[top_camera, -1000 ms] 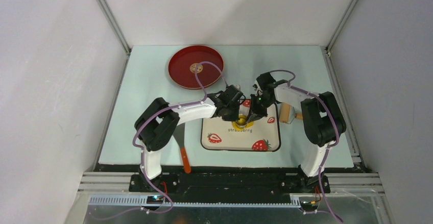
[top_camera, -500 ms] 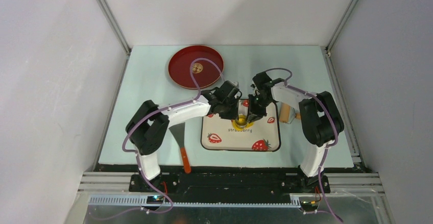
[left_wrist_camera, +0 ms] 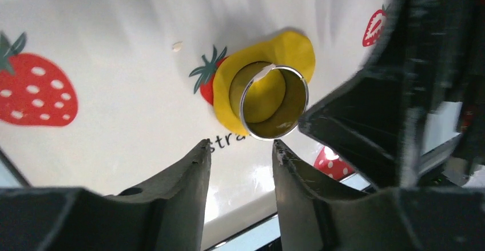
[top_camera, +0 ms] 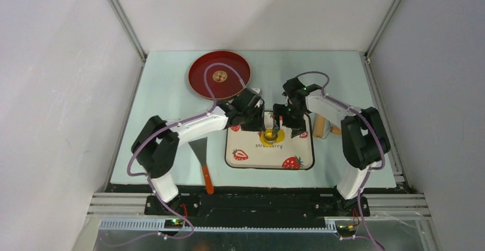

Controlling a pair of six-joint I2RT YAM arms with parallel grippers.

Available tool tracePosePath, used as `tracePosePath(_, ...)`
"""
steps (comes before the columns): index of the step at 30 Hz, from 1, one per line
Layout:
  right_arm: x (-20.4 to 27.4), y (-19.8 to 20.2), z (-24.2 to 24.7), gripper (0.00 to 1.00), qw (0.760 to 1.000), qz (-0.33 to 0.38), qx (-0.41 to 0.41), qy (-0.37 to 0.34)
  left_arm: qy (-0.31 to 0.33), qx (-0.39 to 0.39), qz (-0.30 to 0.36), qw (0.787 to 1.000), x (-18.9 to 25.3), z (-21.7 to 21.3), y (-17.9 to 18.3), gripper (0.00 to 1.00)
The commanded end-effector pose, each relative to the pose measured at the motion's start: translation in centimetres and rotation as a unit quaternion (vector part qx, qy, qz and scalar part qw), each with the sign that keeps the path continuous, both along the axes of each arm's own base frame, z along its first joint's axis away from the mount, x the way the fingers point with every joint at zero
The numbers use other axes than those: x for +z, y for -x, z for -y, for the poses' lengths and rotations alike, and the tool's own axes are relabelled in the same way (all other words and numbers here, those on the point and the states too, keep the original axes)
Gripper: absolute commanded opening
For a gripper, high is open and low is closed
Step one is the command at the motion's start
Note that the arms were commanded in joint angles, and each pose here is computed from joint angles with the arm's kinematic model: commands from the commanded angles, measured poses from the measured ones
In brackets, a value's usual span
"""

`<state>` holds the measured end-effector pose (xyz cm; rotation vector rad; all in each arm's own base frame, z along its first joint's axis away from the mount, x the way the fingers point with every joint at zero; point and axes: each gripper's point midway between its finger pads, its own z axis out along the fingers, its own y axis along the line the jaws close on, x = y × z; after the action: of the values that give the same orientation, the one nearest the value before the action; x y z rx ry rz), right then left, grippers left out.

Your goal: Roll out the dumpling wrappers from the dough

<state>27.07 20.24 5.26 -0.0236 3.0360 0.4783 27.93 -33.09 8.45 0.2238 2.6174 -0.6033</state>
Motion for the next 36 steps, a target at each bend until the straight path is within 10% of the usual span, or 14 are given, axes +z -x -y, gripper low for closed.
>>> tracePosePath(1,5.6,-1.0,-0.4,0.84,0.997,0.063,0.004,-0.039,0.059,0.017,0.032,0.998,4.1,-0.9,-0.4,0.49)
tracePosePath(12,8.3,-1.5,3.4,0.84,0.978,0.082,-0.080,-0.176,0.248,0.082,-0.002,0.965,4.8,-2.7,0.8,0.62)
tracePosePath(36,-4.8,-2.0,1.8,0.40,0.982,-0.047,-0.113,-0.145,0.209,0.096,-0.067,0.971,-2.8,-1.9,2.7,0.37)
